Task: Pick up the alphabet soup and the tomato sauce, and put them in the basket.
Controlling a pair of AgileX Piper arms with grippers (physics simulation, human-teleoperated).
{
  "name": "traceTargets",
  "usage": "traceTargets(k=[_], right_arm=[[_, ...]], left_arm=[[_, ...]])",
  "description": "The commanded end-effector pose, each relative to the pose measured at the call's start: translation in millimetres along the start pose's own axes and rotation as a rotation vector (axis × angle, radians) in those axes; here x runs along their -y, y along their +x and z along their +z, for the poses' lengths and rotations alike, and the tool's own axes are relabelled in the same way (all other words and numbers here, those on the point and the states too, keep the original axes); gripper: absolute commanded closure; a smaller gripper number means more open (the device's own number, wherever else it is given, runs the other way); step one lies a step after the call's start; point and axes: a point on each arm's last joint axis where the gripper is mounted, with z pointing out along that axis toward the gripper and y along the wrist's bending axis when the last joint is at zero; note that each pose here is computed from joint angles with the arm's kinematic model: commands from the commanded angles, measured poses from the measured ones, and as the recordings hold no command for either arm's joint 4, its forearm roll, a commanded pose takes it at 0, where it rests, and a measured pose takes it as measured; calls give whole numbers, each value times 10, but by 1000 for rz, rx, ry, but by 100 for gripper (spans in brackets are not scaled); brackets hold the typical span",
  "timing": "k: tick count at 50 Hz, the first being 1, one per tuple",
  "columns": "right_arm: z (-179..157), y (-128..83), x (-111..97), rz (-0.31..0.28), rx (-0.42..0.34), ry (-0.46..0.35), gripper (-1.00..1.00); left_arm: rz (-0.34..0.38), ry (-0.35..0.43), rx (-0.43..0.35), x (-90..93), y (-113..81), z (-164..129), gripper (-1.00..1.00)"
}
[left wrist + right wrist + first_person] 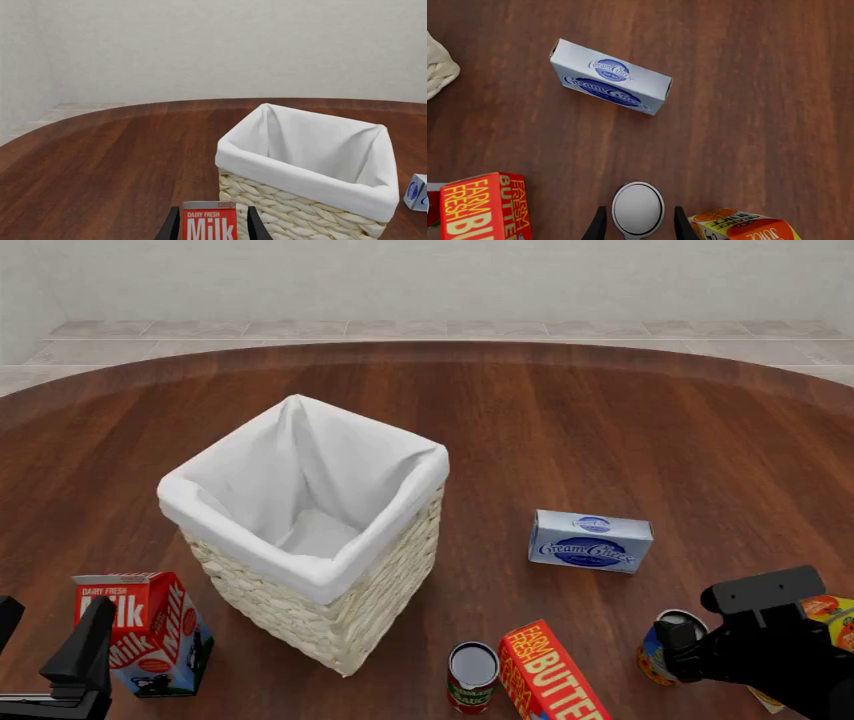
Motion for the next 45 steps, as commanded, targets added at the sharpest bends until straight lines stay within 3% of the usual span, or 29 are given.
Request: traceTargets(k=[1,45], right_arm=[[65,70,-9,9,-10,0,-100],[221,152,-13,33,-48,-2,-100]], left_arm=[[0,0,0,0,0,0,-100],[0,0,0,0,0,0,-100]])
